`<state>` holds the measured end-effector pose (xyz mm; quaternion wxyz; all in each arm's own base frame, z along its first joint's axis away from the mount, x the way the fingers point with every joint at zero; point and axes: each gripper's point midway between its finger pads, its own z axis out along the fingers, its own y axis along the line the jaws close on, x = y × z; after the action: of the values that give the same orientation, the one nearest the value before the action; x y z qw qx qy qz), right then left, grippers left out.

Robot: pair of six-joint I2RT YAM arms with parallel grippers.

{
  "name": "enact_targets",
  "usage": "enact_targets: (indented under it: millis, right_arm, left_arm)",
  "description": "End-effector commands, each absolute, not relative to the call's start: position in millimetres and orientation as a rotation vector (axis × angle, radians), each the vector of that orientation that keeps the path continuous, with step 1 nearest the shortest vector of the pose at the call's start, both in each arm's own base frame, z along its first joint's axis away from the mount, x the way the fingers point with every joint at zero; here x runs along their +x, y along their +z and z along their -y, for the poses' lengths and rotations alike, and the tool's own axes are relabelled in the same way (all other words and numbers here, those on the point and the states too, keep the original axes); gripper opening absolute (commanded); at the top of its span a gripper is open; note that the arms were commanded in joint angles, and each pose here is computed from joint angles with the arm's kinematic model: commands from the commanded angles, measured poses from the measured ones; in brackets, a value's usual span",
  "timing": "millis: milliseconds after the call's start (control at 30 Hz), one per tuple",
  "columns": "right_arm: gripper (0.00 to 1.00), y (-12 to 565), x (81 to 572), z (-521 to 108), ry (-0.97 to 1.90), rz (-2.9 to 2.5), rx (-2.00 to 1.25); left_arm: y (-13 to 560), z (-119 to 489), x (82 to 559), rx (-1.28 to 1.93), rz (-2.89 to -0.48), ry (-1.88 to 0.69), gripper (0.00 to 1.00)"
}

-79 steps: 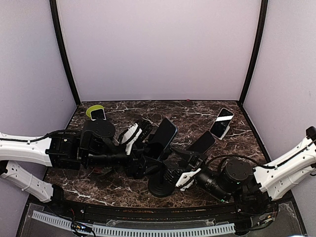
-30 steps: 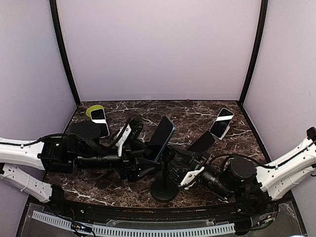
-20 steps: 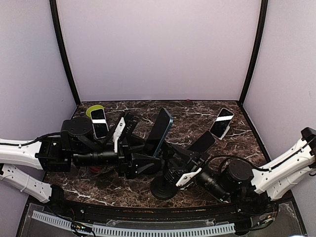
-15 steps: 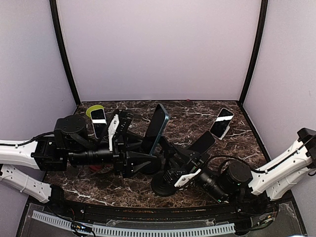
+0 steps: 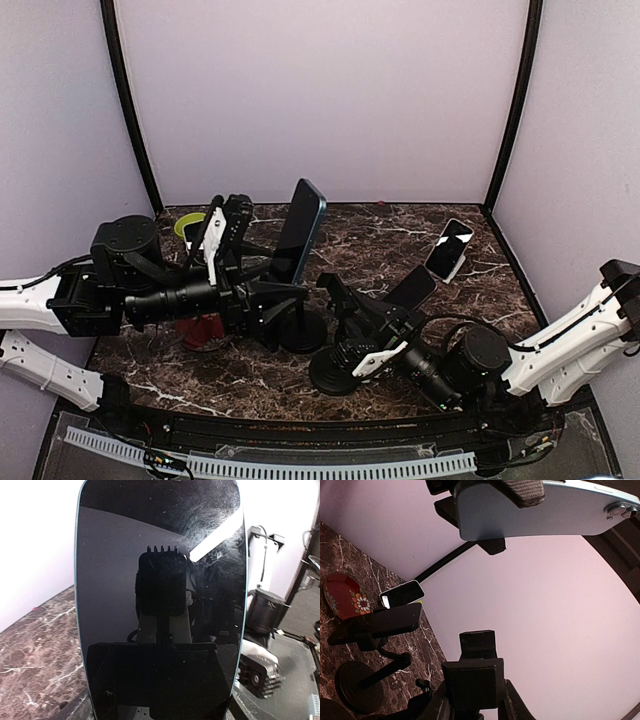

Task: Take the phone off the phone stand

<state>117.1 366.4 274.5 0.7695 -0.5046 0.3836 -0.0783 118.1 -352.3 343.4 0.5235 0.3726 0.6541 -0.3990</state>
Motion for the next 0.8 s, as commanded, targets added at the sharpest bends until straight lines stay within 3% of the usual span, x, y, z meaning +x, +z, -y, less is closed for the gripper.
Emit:
enact_targets:
  millis: [0,300,533,767]
  right_arm:
    - [0.0,295.2,118.7,-357.4,-0.151,-0.833,-0.999]
    - [0.0,294.8,119.2,-359.0,-0.154,-0.835,-1.001]
    - [0.0,299.6,119.4,-358.0,-0.151,-0.837,-0.986]
    - [0.0,306.1,119.7,-356.0,-0.153,-0.832,-0.972]
  left_arm:
    - [390.1,325.4,156.2,0.708,-1.562,-0.808,0.4]
    - [372.8,304.5,279.5,0.575,-1.873,-0.468,0.37]
    - [353.0,282.0,369.2,0.45,-2.028,-0.414,0.3]
    - [267.7,271.1,405.3,0.428,-2.263,-0.328,0.3]
